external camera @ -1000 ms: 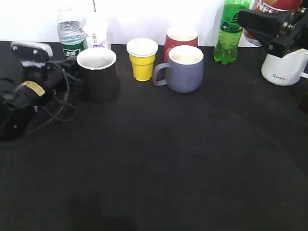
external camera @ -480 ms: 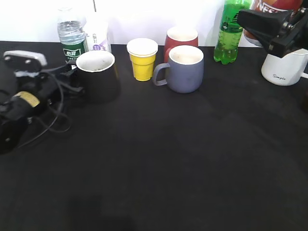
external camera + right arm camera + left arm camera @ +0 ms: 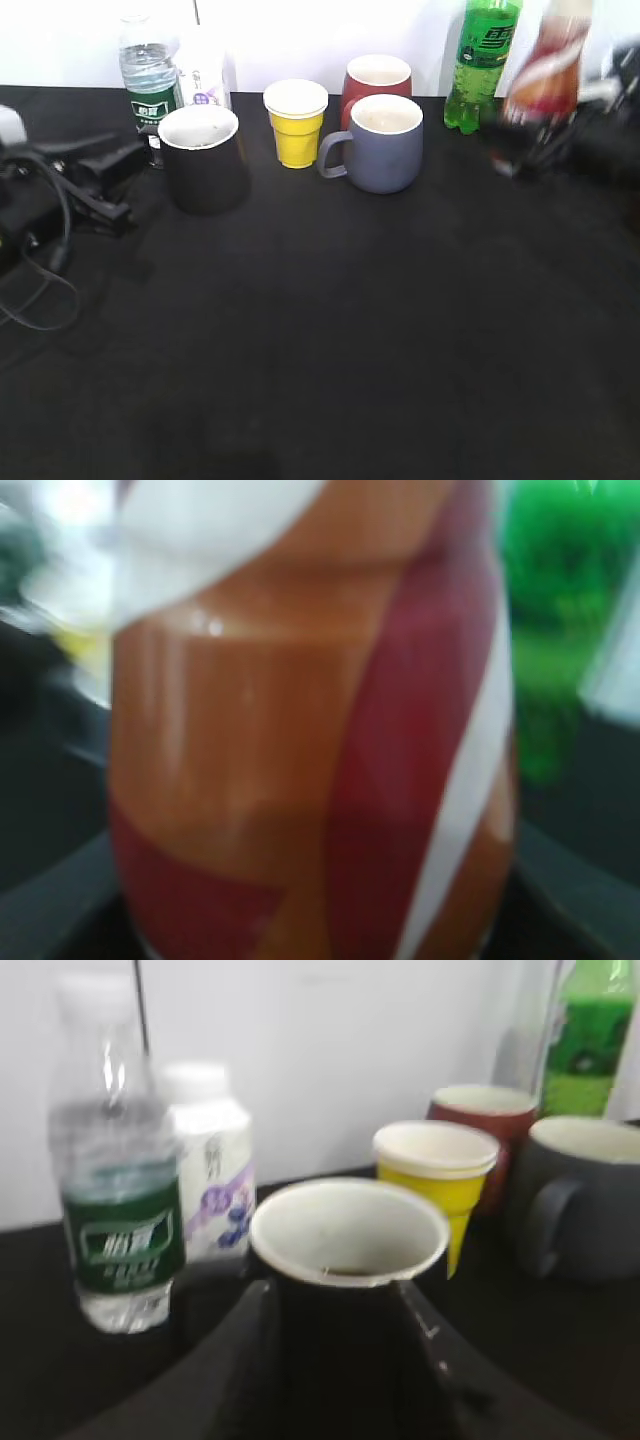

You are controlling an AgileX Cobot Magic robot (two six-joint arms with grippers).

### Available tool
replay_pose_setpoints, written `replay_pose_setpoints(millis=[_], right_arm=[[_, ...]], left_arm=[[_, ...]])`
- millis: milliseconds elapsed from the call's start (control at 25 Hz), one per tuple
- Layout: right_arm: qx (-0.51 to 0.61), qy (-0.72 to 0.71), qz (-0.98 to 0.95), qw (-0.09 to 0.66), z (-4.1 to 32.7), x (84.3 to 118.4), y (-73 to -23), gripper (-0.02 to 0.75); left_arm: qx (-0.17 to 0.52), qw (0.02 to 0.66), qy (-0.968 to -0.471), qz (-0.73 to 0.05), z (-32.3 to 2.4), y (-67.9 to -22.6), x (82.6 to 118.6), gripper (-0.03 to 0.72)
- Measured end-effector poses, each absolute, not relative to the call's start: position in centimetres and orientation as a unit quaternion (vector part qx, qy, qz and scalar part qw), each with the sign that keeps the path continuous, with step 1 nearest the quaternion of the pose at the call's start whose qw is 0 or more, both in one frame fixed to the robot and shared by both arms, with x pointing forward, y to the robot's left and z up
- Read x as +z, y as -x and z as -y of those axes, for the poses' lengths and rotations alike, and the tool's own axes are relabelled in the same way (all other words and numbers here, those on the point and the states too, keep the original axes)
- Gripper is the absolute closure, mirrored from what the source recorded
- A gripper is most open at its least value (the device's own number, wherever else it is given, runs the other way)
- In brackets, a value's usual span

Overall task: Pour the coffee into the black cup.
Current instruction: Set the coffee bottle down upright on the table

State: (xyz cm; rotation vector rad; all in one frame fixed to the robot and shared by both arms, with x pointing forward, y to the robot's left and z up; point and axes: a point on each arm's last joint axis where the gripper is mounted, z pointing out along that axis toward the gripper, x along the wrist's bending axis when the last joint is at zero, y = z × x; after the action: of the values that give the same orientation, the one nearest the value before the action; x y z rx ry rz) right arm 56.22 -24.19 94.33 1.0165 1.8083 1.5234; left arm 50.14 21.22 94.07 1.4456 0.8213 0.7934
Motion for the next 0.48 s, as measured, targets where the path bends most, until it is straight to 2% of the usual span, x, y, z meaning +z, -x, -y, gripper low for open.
replay_pose_setpoints(millis=[280, 480], right_arm=[[0.553, -0.388, -0.677, 0.292, 24.4, 87.8, -57.2, 0.21], [0.573, -0.385, -0.656, 0.305, 24.5, 86.4, -57.3, 0.21]], left_arm=[[0.338, 0.609, -0.635, -0.333, -20.9, -49.8, 94.6, 0.41], [0.336, 0.608, -0.639, -0.331, -20.9, -49.8, 94.6, 0.41]])
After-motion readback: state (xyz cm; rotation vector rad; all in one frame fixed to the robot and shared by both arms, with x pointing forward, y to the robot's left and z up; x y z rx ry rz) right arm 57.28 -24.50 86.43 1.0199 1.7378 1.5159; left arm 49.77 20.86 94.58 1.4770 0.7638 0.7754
